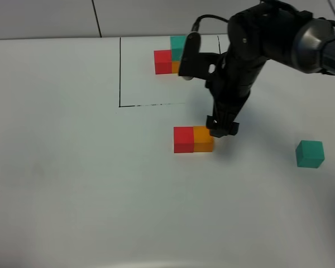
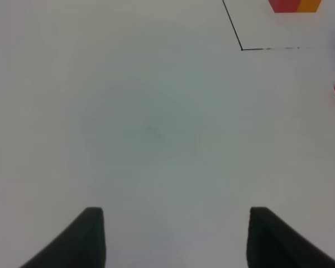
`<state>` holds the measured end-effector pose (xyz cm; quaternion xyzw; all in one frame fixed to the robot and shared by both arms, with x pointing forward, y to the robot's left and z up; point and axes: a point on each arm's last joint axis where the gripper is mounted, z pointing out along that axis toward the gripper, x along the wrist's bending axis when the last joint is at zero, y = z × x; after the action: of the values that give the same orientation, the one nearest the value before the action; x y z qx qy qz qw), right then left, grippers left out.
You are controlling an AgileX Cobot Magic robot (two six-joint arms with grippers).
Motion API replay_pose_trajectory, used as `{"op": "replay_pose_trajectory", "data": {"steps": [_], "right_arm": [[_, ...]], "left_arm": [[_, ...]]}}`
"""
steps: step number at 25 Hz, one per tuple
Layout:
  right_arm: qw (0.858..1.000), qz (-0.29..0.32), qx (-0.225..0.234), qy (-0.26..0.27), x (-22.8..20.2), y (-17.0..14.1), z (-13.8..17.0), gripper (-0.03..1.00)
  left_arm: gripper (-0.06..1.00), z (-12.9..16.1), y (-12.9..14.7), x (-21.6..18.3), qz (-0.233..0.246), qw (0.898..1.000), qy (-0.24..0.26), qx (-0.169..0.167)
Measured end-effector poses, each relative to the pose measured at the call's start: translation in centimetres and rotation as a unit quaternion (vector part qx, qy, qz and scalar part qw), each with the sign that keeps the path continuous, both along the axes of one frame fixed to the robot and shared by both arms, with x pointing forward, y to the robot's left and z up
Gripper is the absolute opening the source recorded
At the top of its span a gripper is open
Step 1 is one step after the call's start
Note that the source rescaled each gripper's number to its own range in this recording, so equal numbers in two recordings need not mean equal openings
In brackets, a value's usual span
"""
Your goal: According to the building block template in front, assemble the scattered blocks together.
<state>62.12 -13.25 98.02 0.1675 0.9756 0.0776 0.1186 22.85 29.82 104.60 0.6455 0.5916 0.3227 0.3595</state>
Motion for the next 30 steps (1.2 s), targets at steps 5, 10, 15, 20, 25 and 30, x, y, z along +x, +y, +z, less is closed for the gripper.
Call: {"op": "replay_pose_trajectory", "data": {"steps": [5,10,15,20,25,30], "right_arm": [[0.982,-0.188,0.03,0.0,-2.2,-6.9,0.3,0.94],[0.908,-0.412,0.076,0.002,-5.0,-13.5,0.8,0.93],[0.842,-0.532,0.089,0.028,-6.9,-16.5,-0.7,0.92],[0.827,-0.551,0.105,0.039,-7.2,-16.5,-2.2,0.89],[0.818,-0.563,0.092,0.066,-6.6,-16.9,-4.9,0.87],[0.816,-0.568,0.089,0.068,-6.1,-17.5,-6.5,0.8]], "left_arm": [[0.23,0.0,0.0,0.0,0.0,1.0,0.0,0.0],[0.23,0.0,0.0,0.0,0.0,1.0,0.0,0.0],[0.23,0.0,0.0,0.0,0.0,1.0,0.0,0.0],[0.23,0.0,0.0,0.0,0.0,1.0,0.0,0.0],[0.23,0.0,0.0,0.0,0.0,1.0,0.0,0.0],[0.23,0.0,0.0,0.0,0.0,1.0,0.0,0.0]]}}
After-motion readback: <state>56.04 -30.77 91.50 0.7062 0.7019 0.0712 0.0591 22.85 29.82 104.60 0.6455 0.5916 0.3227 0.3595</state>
